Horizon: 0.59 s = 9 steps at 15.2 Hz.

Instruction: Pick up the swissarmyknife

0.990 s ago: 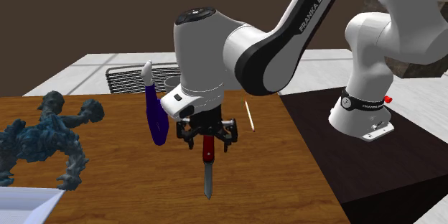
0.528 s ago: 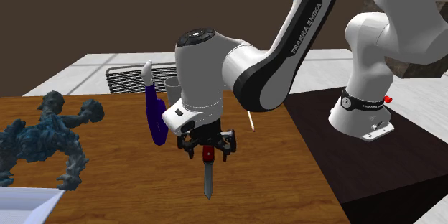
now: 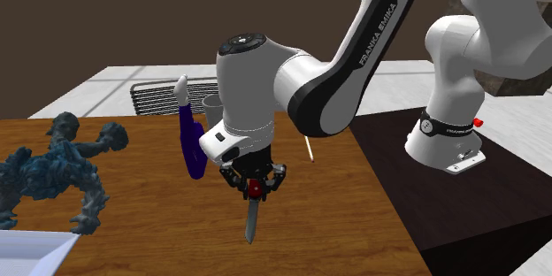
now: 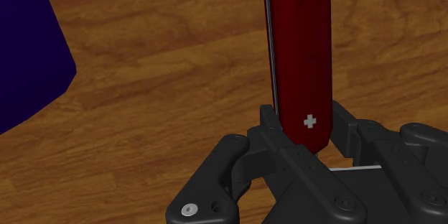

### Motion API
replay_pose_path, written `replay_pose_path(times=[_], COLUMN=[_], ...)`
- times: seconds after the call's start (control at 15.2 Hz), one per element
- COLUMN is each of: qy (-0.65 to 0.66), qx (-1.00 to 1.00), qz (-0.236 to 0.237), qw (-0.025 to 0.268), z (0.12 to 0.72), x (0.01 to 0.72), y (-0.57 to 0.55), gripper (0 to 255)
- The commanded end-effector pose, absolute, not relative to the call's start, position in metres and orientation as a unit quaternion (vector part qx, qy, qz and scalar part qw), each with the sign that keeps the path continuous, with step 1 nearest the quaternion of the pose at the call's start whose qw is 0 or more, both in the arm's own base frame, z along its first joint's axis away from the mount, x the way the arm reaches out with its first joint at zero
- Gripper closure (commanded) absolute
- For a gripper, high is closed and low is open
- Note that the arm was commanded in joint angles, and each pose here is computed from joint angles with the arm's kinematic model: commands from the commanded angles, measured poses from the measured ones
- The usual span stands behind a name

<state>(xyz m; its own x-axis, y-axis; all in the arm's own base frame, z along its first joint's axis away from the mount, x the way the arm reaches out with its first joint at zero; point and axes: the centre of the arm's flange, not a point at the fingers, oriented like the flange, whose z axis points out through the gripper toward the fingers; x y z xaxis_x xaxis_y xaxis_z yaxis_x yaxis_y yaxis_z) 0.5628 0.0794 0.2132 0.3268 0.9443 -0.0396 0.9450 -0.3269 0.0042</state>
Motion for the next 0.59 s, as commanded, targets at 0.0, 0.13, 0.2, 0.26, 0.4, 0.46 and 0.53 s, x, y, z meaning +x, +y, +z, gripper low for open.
replay_pose_path(times=[0.0, 0.13, 0.2, 0.26, 0.4, 0.46, 0.53], qy=[0.58, 0.58, 0.58, 0.58, 0.58, 0.58, 0.58], qx=[0.814, 0.814, 0.814, 0.814, 0.814, 0.814, 0.814], qz=[-0.022, -0.022, -0.022, -0.022, -0.022, -0.022, -0.022], qw=[0.01, 0.01, 0.01, 0.01, 0.01, 0.01, 0.01], z=[0.206, 0.209, 0.214, 0.22, 0.23, 0.235, 0.241], x=[0.558, 0.562, 0.562, 0.562, 0.562, 0.562, 0.562], y=[0.079, 0.08, 0.08, 0.08, 0.08, 0.08, 0.08], gripper=[255, 255, 255, 255, 255, 255, 255])
